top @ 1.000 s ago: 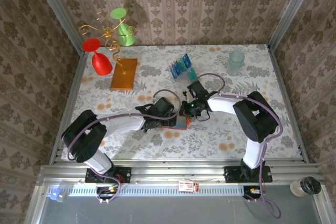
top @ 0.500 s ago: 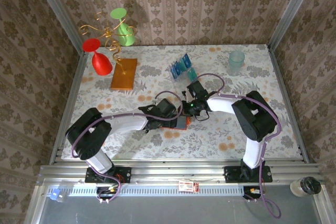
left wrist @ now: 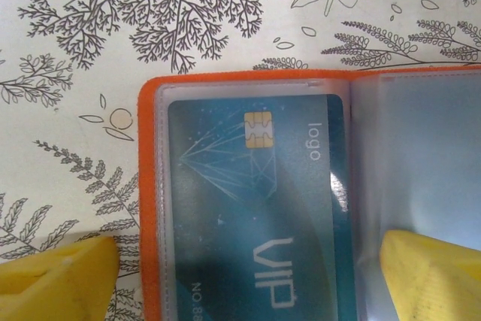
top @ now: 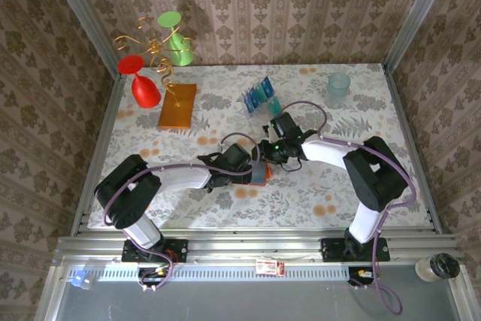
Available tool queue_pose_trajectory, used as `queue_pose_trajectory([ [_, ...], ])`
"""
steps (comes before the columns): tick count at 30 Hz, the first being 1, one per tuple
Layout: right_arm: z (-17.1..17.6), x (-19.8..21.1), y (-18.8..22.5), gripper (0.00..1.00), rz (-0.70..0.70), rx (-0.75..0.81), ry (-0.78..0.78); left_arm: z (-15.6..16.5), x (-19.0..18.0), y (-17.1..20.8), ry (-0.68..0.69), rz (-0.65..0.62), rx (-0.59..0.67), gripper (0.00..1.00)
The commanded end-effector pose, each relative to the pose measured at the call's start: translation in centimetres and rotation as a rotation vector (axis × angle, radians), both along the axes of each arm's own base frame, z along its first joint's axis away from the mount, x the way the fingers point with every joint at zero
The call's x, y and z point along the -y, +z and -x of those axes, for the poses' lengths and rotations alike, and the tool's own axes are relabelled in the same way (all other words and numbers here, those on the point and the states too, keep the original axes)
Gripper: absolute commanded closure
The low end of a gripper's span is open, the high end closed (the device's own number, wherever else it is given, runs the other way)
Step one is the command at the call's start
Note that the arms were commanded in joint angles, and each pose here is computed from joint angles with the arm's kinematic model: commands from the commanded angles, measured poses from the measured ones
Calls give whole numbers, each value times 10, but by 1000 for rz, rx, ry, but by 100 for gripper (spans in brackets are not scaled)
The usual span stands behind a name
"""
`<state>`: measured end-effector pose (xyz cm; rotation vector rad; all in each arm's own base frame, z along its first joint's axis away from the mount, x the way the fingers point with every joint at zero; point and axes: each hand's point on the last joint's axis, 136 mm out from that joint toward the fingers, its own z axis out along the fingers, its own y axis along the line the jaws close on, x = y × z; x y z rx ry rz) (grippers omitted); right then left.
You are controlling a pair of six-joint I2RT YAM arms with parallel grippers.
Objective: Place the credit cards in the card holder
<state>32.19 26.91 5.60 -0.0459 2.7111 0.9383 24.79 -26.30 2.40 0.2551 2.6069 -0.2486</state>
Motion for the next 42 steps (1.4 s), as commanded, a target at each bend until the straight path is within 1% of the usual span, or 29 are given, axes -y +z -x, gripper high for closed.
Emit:
queue_pose_trajectory([
  [1, 4, 10, -7, 63, 22, -21, -43, 5, -7, -11, 15, -28, -15, 10],
  [15, 9, 7, -38, 63, 18, -92, -49, 6, -8, -13, 19, -26, -17, 10],
  [21, 7, 1, -35, 63, -2, -90, -29, 6, -8, -13, 17, -24, -17, 10],
  [27, 3, -10, -18, 66, -56, -69, 12, 6, -7, -9, 16, -14, -12, 10],
  [33, 2, -15, -1, 67, -85, -52, 22, 2, -4, 6, 14, 12, 16, 9],
  [37, 4, -18, 10, 66, -99, -45, 24, -3, -5, 28, 17, 45, 55, 7],
  [42, 9, -26, 22, 65, -105, -34, 35, -11, -21, 56, 53, 90, 111, 5],
])
